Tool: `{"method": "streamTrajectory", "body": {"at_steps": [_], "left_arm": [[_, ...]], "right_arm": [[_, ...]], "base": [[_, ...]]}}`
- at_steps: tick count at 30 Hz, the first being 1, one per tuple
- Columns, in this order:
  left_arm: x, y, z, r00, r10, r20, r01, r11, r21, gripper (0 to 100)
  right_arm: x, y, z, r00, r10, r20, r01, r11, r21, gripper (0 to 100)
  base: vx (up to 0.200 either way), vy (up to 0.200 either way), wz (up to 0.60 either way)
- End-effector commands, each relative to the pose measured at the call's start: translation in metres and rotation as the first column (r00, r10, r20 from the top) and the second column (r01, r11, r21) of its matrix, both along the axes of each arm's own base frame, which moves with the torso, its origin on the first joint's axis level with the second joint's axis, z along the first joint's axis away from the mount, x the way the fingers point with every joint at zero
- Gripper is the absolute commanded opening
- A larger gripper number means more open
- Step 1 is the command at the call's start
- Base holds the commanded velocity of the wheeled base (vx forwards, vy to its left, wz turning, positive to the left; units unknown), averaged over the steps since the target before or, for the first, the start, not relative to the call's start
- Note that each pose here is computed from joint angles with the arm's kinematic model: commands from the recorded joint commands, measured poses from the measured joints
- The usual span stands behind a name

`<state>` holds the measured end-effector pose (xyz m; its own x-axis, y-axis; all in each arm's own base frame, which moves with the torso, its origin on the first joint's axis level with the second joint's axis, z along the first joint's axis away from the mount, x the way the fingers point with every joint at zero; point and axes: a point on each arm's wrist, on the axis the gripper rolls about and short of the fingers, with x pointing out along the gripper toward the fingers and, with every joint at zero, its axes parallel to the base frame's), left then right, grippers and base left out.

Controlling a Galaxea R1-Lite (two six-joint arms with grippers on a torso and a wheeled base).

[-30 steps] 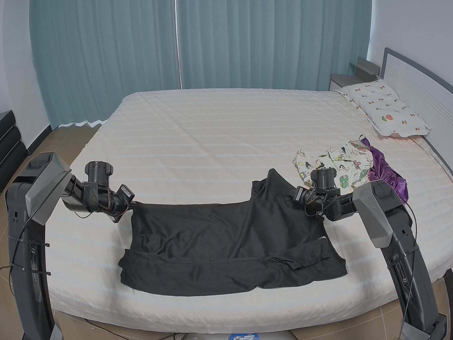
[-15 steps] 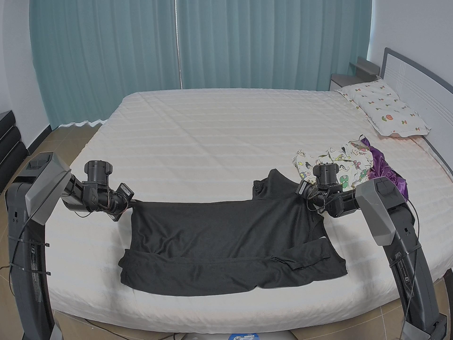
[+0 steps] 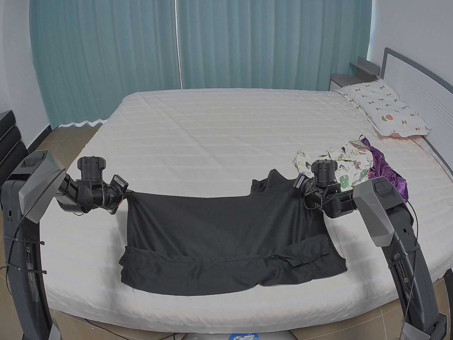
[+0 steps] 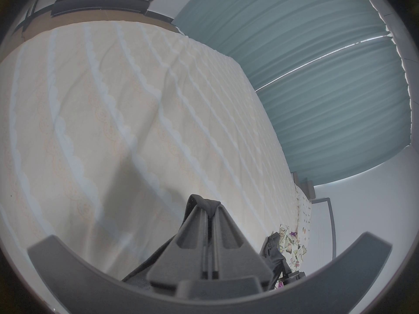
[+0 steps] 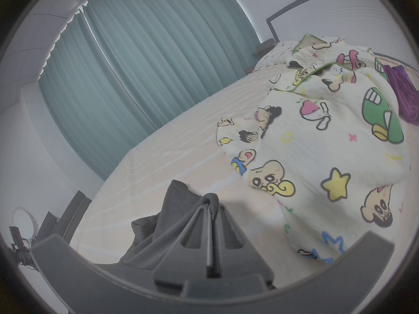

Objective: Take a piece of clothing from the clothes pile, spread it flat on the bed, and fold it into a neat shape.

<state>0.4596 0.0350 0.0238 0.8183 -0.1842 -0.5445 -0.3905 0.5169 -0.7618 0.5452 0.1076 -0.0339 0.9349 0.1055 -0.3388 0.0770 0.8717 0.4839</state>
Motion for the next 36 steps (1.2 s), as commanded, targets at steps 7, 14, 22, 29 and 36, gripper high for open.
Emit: {"method": "streamTrajectory", "body": {"at_steps": [7, 14, 22, 29, 36], "left_arm": [[-0.004, 0.004, 0.002, 1.000, 0.005, -0.003, -0.005, 1.000, 0.008, 0], [-0.007, 0.011, 0.007, 1.000, 0.013, 0.005, -0.013, 1.000, -0.002, 0], [-0.017, 0.013, 0.017, 0.999, -0.038, 0.011, 0.039, 0.998, -0.041, 0], [-0.020, 0.016, 0.016, 0.999, -0.042, 0.006, 0.042, 0.999, -0.025, 0], [-0.030, 0.016, 0.012, 0.995, -0.096, -0.009, 0.097, 0.994, 0.052, 0]], "right_arm": [[0.002, -0.001, 0.020, 0.998, -0.016, 0.066, 0.016, 1.000, 0.005, 0], [-0.007, -0.006, 0.017, 0.998, -0.023, 0.058, 0.024, 1.000, -0.016, 0], [-0.014, -0.003, 0.001, 0.996, 0.014, 0.084, -0.006, 0.996, -0.090, 0], [-0.021, -0.007, 0.015, 0.994, 0.015, 0.108, -0.004, 0.995, -0.102, 0], [-0.052, -0.021, 0.011, 0.990, 0.042, 0.134, -0.020, 0.987, -0.159, 0]], "base": [[0.000, 0.000, 0.00], [0.000, 0.000, 0.00], [0.000, 0.000, 0.00], [0.000, 0.000, 0.00], [0.000, 0.000, 0.00]]}}
